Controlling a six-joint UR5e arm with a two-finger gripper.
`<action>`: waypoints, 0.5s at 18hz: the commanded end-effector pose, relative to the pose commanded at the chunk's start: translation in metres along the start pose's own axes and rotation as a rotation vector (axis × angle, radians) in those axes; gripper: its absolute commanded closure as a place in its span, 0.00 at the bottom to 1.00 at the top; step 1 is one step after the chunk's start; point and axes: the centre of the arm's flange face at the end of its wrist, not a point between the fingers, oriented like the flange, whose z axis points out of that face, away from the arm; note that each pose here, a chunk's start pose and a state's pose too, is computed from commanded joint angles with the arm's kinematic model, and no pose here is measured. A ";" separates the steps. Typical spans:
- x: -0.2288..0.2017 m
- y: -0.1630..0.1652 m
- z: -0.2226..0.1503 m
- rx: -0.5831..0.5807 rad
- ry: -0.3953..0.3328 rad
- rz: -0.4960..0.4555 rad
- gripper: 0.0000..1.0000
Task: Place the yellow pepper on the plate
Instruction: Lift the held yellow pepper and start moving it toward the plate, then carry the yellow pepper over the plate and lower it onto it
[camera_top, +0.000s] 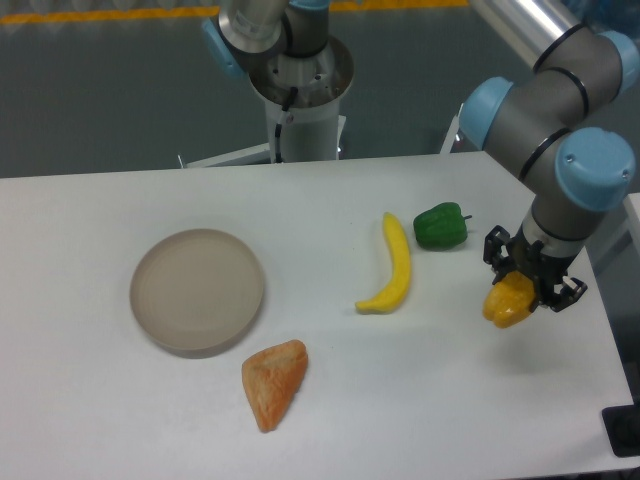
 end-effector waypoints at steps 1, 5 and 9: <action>0.008 -0.009 -0.007 0.012 -0.004 -0.004 0.94; 0.067 -0.050 -0.009 0.043 0.034 0.042 0.94; 0.124 -0.095 0.001 0.035 0.074 0.046 0.93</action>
